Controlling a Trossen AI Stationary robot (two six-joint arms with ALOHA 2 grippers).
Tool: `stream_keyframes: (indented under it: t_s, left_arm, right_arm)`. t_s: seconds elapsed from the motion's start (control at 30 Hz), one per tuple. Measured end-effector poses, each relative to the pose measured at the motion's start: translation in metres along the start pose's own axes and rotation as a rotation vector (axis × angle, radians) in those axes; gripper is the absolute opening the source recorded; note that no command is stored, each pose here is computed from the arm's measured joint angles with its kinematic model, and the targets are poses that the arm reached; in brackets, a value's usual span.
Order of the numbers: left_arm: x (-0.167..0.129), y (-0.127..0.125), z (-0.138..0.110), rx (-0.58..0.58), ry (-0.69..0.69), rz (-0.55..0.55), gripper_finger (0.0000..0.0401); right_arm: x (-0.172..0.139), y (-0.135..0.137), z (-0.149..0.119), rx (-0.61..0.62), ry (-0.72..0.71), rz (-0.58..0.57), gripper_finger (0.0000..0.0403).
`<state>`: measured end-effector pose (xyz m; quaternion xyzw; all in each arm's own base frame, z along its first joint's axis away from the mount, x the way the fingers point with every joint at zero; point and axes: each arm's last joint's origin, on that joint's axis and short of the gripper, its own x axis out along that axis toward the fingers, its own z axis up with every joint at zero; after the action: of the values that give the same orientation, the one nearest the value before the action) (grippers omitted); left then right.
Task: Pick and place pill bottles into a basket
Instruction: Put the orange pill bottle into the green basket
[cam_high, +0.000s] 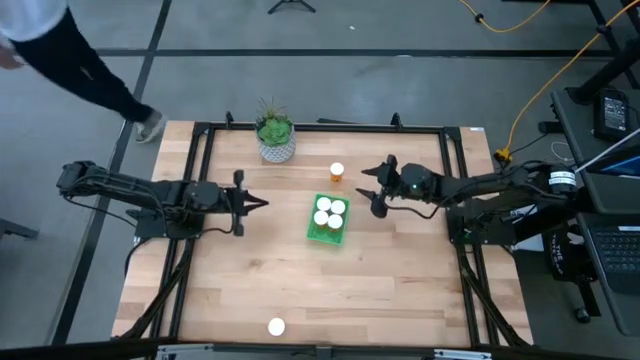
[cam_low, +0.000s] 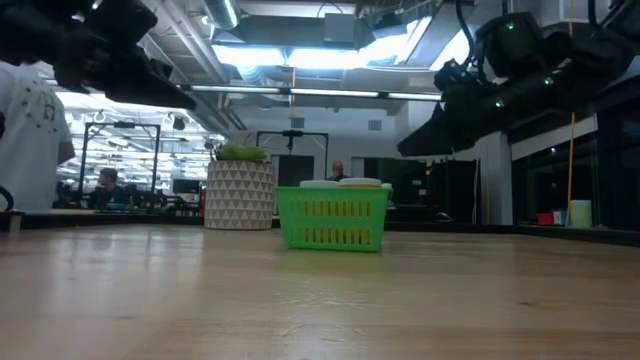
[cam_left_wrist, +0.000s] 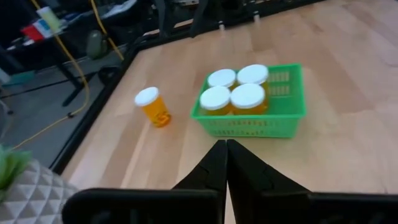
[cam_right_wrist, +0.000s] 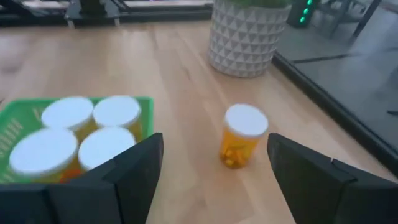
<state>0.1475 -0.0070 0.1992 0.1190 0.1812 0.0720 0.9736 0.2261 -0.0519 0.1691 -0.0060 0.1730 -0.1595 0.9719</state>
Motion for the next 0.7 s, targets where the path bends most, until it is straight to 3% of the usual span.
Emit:
stream_keyframes:
  t_s: [0.13,0.33,0.53,0.7]
  left_arm:
    - [0.000,0.001,0.000,0.002,0.006,0.032,0.0004]
    - [0.000,0.001,-0.002,0.015,0.021,0.040,0.0002]
    - [0.000,0.001,-0.002,0.011,0.022,0.041,0.0005]
    - [0.000,0.001,-0.002,0.001,0.026,0.044,0.0002]
  right_arm:
    - [0.003,-0.008,0.008,-0.014,-0.020,0.011,0.0291]
    - [0.017,-0.027,-0.010,0.017,0.071,-0.046,0.0291]
    - [0.055,-0.047,-0.019,0.077,0.126,0.016,0.0291]
    - [0.086,-0.057,-0.029,0.082,0.265,0.046,0.0291]
